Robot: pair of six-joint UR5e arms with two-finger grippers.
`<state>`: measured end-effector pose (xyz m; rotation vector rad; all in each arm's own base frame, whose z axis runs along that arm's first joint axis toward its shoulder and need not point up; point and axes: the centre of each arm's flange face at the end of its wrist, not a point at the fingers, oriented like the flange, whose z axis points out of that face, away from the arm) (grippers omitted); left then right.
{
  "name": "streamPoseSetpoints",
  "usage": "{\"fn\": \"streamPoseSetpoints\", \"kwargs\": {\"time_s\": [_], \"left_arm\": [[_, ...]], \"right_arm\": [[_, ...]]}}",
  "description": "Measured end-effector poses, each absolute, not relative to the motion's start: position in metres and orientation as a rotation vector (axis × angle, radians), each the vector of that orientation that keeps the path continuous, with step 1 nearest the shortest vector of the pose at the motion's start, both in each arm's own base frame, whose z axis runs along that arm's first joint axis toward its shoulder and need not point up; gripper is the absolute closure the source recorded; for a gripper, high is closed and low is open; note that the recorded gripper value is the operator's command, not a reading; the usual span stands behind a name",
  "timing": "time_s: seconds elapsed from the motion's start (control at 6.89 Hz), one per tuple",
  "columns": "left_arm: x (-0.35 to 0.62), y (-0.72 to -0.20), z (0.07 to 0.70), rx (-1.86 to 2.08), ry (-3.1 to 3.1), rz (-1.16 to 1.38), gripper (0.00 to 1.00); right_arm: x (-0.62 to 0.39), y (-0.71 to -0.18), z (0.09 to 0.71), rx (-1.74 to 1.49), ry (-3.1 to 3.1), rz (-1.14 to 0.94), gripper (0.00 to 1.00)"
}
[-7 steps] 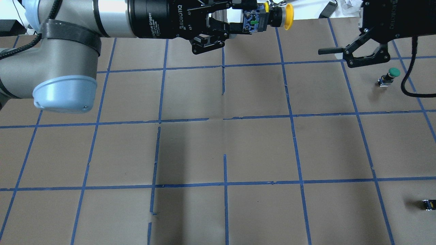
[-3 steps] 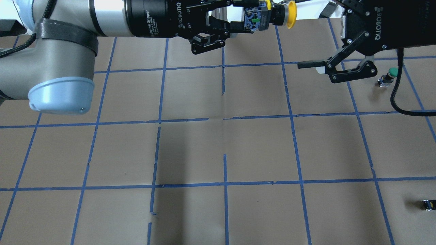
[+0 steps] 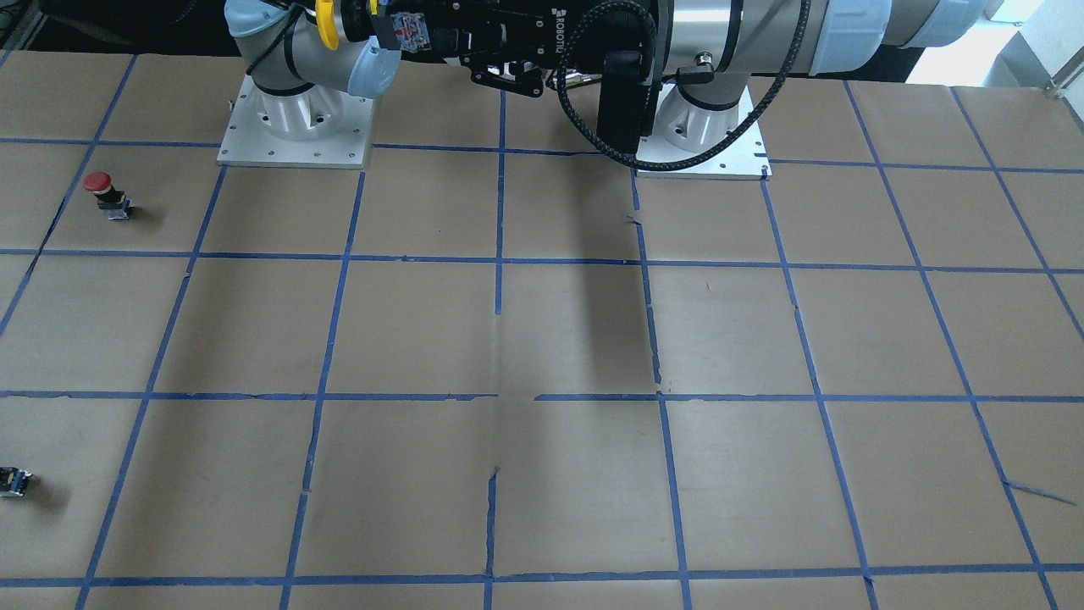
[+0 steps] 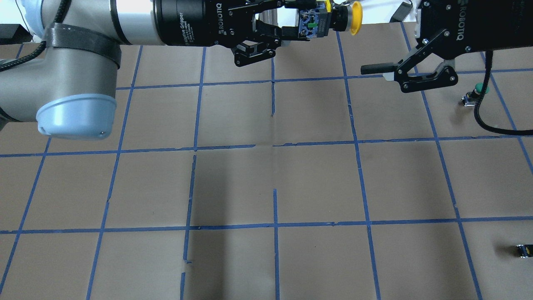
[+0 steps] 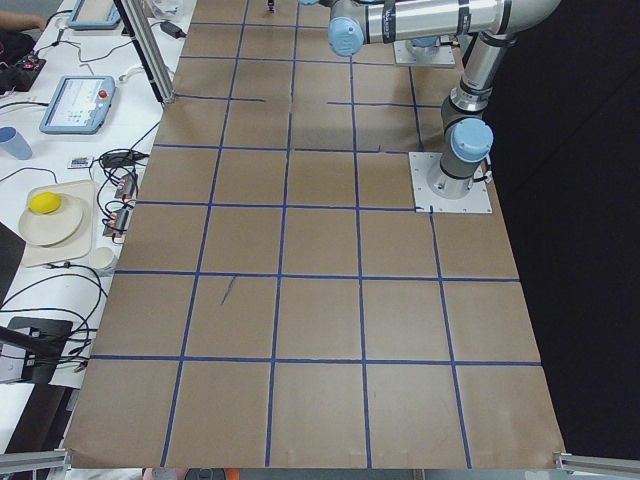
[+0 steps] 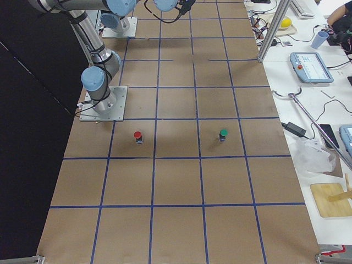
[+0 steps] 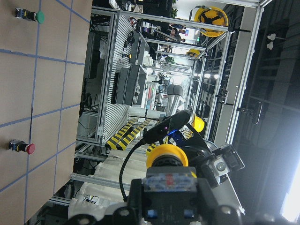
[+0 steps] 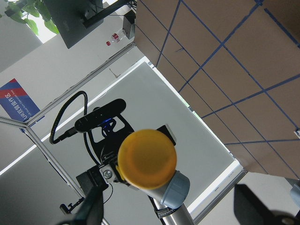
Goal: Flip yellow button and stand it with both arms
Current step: 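Bring the right gripper up under the yellow cap while the left gripper holds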
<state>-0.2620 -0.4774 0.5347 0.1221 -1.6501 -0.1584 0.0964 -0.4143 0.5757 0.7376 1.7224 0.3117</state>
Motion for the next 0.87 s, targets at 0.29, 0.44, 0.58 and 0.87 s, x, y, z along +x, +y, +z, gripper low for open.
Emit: {"fn": "streamPoseSetpoints", "kwargs": {"time_s": [0.29, 0.44, 0.58, 0.87], "left_arm": [[-0.2620, -0.4791, 0.5360, 0.119, -1.649, -0.155, 0.77], [-0.2617, -0.4793, 0.5362, 0.119, -1.649, -0.154, 0.77], [-0.2614, -0.4789, 0.5373, 0.117, -1.649, -0.152, 0.77], [-0.2613, -0.4783, 0.5374, 0.109, -1.648, -0.143, 0.77]], "right_arm": [[0.0949, -0.4194, 0.5746, 0.715, 1.735, 0.280, 0.09], [0.0942, -0.4216, 0.5737, 0.712, 1.737, 0.274, 0.09], [0.0939, -0.4224, 0.5735, 0.710, 1.738, 0.271, 0.09], [0.0939, -0.4249, 0.5742, 0.705, 1.727, 0.262, 0.10]]}}
